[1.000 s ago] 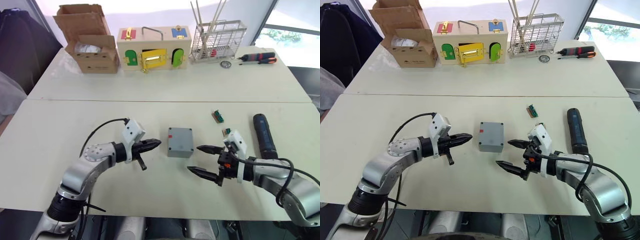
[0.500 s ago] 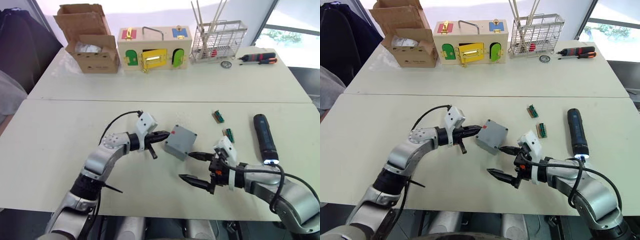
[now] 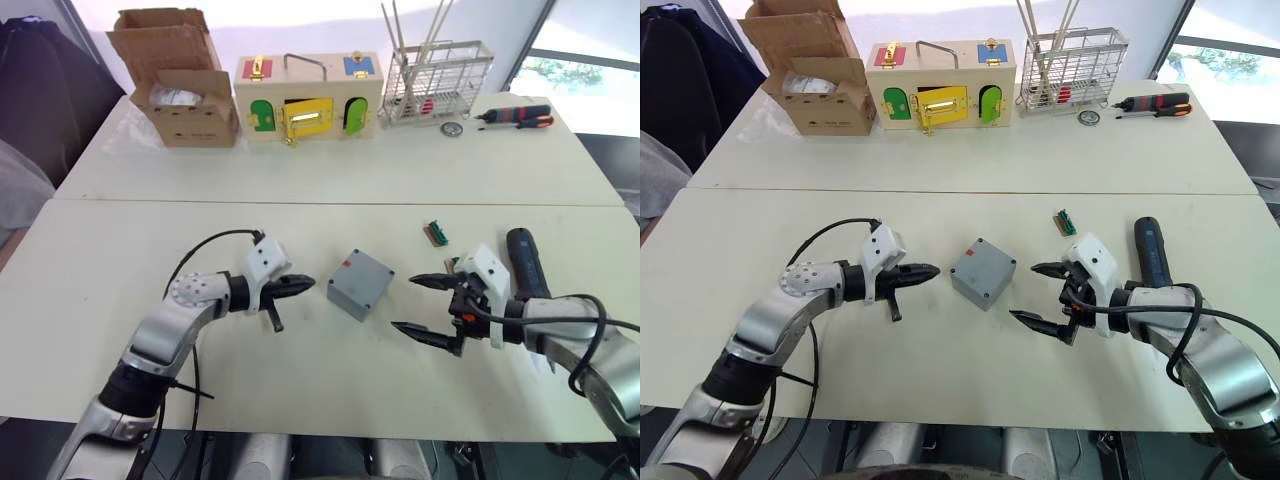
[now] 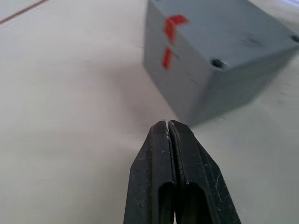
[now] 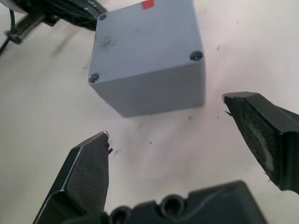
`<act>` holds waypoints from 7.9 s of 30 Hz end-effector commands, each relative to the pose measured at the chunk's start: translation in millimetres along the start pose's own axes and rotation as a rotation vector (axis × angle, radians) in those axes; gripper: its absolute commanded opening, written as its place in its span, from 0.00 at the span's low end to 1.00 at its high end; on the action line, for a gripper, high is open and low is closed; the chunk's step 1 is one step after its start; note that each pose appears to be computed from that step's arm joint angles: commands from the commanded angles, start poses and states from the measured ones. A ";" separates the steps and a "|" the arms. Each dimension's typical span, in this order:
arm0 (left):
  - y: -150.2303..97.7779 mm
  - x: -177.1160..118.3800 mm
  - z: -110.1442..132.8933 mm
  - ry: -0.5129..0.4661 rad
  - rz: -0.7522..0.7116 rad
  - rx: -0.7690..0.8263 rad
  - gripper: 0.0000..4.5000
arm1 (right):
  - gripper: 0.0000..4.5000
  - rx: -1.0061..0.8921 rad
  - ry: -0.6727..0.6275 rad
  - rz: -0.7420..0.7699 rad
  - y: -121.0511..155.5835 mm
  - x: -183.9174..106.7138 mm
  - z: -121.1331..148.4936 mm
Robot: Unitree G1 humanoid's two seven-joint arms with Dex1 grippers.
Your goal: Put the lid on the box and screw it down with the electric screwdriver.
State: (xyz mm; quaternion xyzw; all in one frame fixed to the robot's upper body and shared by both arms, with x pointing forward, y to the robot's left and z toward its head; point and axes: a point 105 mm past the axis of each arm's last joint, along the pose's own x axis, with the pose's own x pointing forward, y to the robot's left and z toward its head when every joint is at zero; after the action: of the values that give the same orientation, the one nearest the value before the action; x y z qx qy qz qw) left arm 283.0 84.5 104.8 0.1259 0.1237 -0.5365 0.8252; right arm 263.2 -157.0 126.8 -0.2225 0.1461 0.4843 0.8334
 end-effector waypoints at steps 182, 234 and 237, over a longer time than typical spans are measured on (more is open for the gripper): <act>-25.0 14.6 56.3 -0.177 -0.086 0.021 0.00 | 0.02 0.284 -0.335 -0.195 -17.6 24.8 25.0; -87.0 69.0 93.2 -0.302 -0.398 0.242 0.00 | 1.00 0.757 0.574 -0.441 -102.1 -141.4 -63.1; -85.9 70.1 92.4 -0.292 -0.377 0.259 0.00 | 1.00 0.756 0.628 -0.407 -101.8 -133.6 -71.4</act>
State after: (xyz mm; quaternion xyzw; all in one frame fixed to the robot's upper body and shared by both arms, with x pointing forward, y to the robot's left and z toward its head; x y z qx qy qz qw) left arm 243.3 -37.8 150.8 0.1171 -0.0161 -0.7031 0.7012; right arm 282.9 -333.9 147.0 -0.0561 0.5059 0.1404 0.8492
